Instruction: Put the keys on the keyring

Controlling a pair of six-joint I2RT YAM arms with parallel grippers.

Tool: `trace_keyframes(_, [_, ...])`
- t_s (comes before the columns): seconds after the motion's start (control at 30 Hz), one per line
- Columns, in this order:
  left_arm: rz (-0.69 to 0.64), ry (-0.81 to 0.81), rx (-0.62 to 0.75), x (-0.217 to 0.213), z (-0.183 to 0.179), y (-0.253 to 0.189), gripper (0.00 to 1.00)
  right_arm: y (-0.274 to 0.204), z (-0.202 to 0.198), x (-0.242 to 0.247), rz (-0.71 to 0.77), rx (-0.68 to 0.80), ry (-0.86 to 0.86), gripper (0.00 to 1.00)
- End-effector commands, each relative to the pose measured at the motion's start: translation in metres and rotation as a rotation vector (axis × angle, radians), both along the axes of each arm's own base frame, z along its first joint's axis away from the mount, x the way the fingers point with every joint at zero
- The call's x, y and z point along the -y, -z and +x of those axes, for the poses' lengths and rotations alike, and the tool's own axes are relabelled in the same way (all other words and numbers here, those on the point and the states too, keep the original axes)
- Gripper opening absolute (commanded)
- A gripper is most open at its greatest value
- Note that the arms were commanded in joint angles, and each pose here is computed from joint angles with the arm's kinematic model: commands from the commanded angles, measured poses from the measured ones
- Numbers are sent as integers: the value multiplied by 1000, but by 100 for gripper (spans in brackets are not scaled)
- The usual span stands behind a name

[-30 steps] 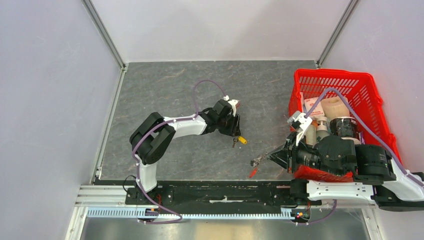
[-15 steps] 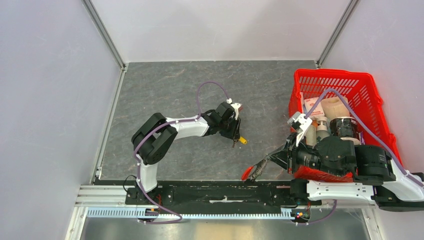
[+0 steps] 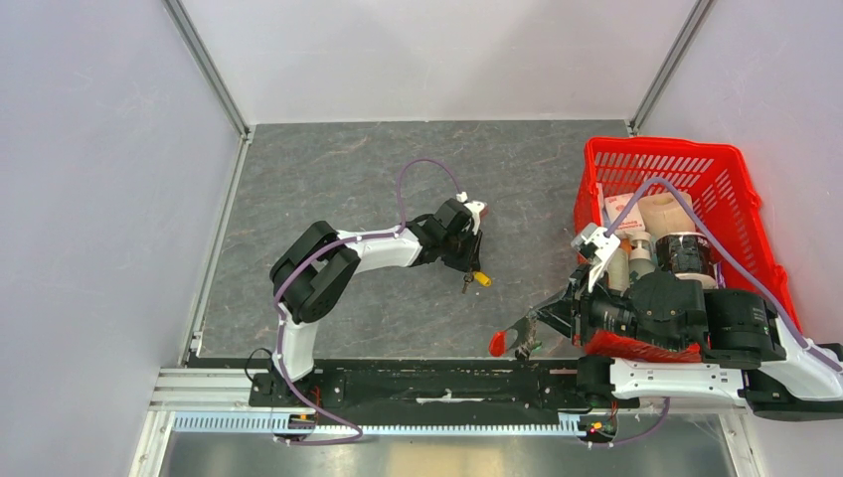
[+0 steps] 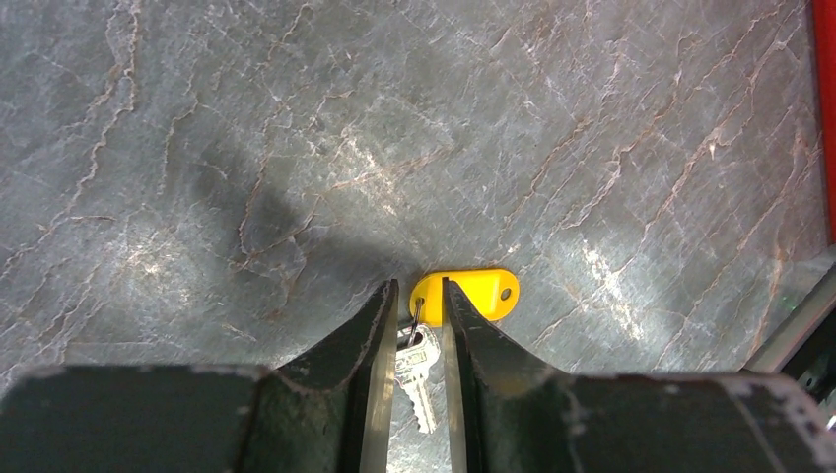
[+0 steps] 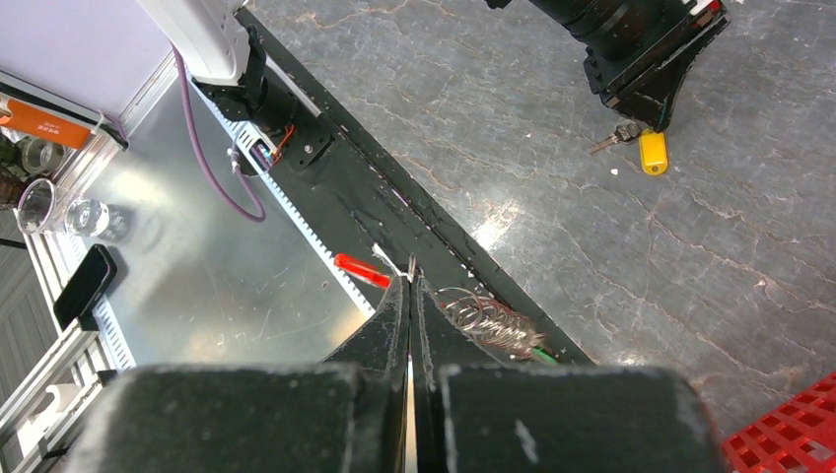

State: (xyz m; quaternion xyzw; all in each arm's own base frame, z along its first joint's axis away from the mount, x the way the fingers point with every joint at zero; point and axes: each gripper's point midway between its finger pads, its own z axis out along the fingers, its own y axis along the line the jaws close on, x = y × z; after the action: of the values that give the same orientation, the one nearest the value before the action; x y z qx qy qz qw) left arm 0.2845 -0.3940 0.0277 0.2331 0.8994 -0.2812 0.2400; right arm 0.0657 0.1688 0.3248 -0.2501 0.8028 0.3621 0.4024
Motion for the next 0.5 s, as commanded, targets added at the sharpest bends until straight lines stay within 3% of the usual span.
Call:
trace_keyframes(0.0, [-8, 43, 38, 9, 4, -7, 28, -8, -1, -1, 48, -3, 4, 0])
trace_keyframes(0.47, [24, 43, 35, 3, 1, -4, 22, -8, -2, -1, 53, -9, 0, 0])
